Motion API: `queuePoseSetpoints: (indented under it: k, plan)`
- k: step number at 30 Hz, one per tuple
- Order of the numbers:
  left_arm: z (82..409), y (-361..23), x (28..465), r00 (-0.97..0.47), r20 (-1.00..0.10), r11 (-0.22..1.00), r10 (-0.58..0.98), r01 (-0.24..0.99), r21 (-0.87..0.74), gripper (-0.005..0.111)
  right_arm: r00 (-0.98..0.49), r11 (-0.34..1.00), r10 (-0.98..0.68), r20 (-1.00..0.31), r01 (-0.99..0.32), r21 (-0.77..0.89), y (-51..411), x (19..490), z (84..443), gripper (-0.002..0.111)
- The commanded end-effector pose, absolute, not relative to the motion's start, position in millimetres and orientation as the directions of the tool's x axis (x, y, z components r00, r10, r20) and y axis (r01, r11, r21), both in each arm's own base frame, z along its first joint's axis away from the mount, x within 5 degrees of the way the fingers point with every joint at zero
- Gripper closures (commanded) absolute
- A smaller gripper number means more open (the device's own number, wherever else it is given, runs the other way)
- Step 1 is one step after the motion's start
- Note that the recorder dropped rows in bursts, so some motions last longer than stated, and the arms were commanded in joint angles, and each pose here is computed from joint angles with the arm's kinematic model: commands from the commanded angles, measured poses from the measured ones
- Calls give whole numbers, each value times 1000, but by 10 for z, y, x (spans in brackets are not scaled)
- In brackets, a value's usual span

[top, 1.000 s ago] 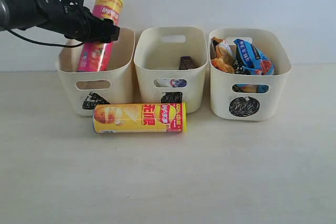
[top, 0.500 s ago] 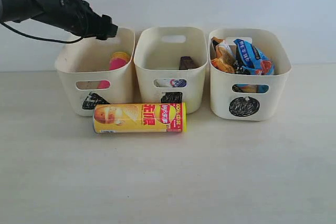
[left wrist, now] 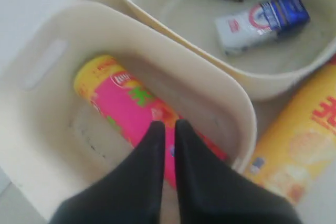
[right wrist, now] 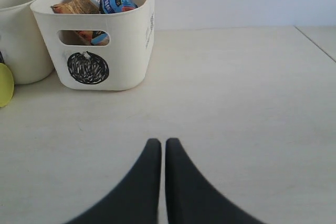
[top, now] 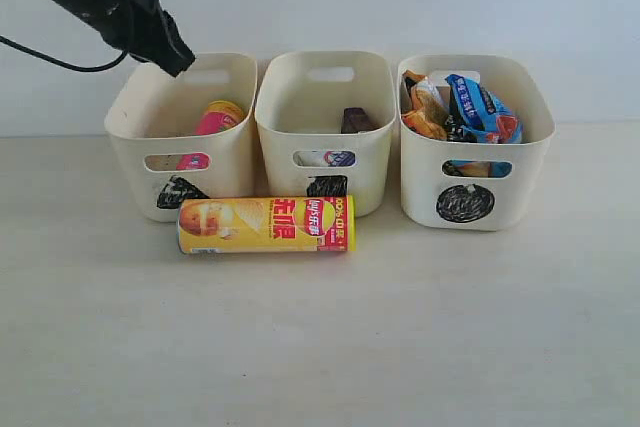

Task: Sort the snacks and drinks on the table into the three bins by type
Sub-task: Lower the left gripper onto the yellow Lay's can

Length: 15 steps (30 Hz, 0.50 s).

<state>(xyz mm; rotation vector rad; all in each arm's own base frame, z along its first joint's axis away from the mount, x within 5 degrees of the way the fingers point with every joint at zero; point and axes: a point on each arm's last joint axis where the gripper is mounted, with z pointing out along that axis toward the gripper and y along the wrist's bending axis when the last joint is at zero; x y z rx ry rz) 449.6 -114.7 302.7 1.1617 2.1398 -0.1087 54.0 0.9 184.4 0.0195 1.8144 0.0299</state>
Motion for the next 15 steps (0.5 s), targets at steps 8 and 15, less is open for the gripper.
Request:
queuePoseSetpoints:
  k: [8, 15]
  plan:
    - [2825, -1481, 4062, -171, -393, 227, 904, 969, 101, 103, -235, 999, 31, -971, -1, 32, 9, 539, 1839, 108]
    - [2494, -1783, 3853, 38, -336, -12, 941, 997, 80, 98, -235, 999, 31, -971, -1, 32, 9, 539, 1839, 108]
